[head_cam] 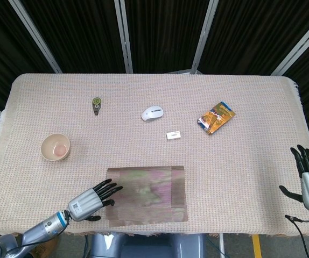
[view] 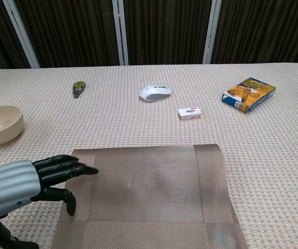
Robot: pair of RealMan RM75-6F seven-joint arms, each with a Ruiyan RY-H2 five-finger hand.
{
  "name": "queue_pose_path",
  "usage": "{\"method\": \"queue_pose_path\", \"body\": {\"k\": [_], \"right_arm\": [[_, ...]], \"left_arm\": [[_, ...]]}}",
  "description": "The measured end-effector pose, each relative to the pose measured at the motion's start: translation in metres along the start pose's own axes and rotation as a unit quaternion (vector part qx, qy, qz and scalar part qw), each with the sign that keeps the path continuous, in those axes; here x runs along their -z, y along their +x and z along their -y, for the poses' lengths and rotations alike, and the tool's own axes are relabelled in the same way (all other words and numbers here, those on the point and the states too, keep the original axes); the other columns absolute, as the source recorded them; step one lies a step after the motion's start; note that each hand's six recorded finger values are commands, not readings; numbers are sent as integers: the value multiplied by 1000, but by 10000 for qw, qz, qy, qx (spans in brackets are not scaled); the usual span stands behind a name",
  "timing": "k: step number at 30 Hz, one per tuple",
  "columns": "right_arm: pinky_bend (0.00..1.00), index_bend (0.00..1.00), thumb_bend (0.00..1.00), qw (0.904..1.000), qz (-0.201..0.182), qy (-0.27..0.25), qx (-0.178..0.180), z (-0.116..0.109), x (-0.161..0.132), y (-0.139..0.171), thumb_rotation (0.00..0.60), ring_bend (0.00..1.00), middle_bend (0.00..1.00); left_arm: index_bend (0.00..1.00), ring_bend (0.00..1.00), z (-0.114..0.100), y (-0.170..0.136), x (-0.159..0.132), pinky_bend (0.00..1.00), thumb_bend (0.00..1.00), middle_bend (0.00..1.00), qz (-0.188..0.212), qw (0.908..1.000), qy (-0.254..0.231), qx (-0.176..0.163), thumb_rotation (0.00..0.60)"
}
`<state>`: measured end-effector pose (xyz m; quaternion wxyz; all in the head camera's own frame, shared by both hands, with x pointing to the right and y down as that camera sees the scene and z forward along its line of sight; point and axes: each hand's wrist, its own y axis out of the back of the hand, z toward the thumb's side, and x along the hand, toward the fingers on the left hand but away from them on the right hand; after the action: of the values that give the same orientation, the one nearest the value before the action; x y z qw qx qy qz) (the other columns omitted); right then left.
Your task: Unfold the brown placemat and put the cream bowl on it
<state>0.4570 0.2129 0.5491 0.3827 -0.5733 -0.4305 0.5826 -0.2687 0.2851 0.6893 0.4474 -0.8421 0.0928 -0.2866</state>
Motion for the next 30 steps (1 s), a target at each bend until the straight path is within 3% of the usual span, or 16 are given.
{"method": "queue_pose_path", "body": {"k": [12, 21, 30], "right_arm": [[0, 0, 0, 10000, 12, -31, 16, -2, 1, 0, 600, 0, 0], [0, 0, 0, 10000, 25, -46, 16, -2, 2, -1, 600, 0, 0], [0, 0, 0, 10000, 29, -51, 22, -3, 2, 0, 600, 0, 0]], "left_arm": [[407, 0, 13, 7, -12, 0, 5, 0, 184, 9998, -5, -15, 600], [425, 0, 15, 7, -11, 0, 150, 0, 100, 9999, -62, 57, 600], [434, 0, 9, 7, -8, 0, 195, 0, 35, 9998, -175, 44, 600]]}}
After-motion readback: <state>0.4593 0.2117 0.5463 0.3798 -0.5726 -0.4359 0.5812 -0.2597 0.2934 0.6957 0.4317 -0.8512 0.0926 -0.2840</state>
